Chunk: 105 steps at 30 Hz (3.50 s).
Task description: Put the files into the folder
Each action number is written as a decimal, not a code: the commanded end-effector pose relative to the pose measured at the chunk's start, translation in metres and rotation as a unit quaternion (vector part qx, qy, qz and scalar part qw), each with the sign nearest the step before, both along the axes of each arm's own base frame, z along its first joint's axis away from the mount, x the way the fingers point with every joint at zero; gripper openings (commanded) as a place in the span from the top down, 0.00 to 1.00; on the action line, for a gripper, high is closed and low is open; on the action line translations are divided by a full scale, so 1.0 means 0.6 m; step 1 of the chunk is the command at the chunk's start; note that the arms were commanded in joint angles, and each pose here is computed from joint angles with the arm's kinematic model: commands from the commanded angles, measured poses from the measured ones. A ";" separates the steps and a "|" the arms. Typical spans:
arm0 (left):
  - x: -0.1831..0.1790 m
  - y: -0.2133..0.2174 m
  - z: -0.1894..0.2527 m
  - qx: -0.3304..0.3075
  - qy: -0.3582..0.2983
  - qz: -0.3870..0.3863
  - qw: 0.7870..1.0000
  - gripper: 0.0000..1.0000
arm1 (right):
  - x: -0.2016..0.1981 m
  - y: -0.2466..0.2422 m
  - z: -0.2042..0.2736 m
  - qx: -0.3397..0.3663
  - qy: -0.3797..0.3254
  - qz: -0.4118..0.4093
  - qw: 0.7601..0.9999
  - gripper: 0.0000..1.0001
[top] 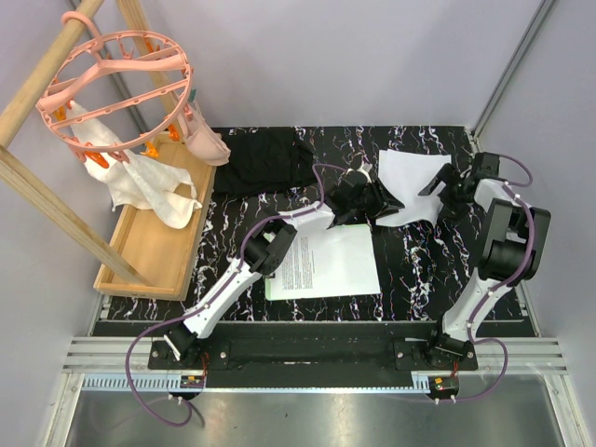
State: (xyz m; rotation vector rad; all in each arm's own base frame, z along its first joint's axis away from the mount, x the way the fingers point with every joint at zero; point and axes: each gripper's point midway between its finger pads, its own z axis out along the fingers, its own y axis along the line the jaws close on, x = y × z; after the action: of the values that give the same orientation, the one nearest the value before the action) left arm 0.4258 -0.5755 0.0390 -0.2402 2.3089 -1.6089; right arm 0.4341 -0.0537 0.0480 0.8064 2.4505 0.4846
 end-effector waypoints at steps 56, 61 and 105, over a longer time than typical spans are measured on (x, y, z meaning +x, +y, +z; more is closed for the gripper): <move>0.004 0.020 -0.034 0.000 0.021 -0.018 1.000 0.59 | 0.181 -0.039 -0.015 -0.113 -0.039 0.065 0.991 0.00; 0.006 0.021 -0.034 -0.003 0.024 -0.016 1.000 0.59 | 0.161 0.006 -0.050 -0.139 0.012 0.097 0.985 0.00; 0.004 0.022 -0.035 -0.012 0.027 -0.026 0.999 0.59 | 0.056 0.058 0.195 0.075 -0.185 0.046 0.979 0.00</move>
State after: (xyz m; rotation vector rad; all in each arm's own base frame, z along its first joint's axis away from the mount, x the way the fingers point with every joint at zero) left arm 0.4288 -0.5667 0.0392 -0.2315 2.3211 -1.6910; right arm 0.4678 -0.0221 0.1284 0.6582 2.2094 0.7874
